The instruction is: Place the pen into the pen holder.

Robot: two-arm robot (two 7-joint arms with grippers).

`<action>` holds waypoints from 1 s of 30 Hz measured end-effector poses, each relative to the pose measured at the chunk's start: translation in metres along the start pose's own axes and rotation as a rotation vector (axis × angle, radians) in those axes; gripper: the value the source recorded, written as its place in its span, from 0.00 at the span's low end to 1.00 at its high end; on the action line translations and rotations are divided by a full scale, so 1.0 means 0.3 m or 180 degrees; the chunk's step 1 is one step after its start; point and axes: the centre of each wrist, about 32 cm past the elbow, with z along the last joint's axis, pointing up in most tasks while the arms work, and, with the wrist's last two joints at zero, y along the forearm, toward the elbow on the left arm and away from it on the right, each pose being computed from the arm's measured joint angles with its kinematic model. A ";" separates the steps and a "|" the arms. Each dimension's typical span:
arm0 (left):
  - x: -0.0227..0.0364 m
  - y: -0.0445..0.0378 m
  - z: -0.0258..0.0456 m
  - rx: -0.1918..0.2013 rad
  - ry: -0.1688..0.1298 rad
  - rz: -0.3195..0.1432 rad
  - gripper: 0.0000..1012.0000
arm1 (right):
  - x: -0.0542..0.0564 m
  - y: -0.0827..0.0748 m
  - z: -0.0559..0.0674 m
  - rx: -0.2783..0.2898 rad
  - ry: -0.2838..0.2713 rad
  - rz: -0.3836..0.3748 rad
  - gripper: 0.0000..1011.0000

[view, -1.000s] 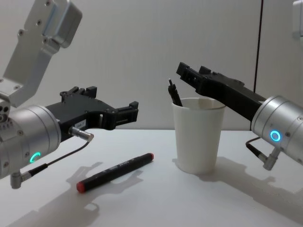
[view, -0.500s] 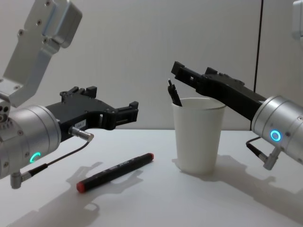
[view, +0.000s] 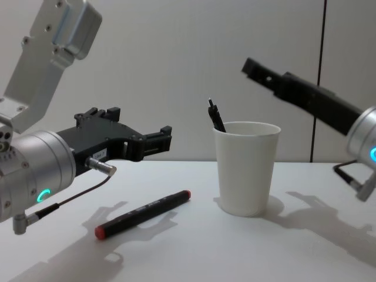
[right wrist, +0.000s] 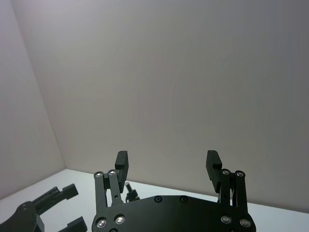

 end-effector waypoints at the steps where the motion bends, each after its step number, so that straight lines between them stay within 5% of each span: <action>1: 0.000 0.000 0.000 0.0000 0.0000 0.0000 0.99 | 0.000 -0.005 0.007 0.0015 0.0014 -0.0014 0.99; 17: 0.000 0.000 0.000 0.0000 0.0000 0.0000 0.99 | -0.004 -0.073 0.067 0.0132 0.0178 -0.0264 0.99; 30: 0.000 0.000 0.000 0.0000 0.0000 0.0000 0.99 | -0.028 -0.152 0.079 -0.0186 -0.0181 -0.0442 0.99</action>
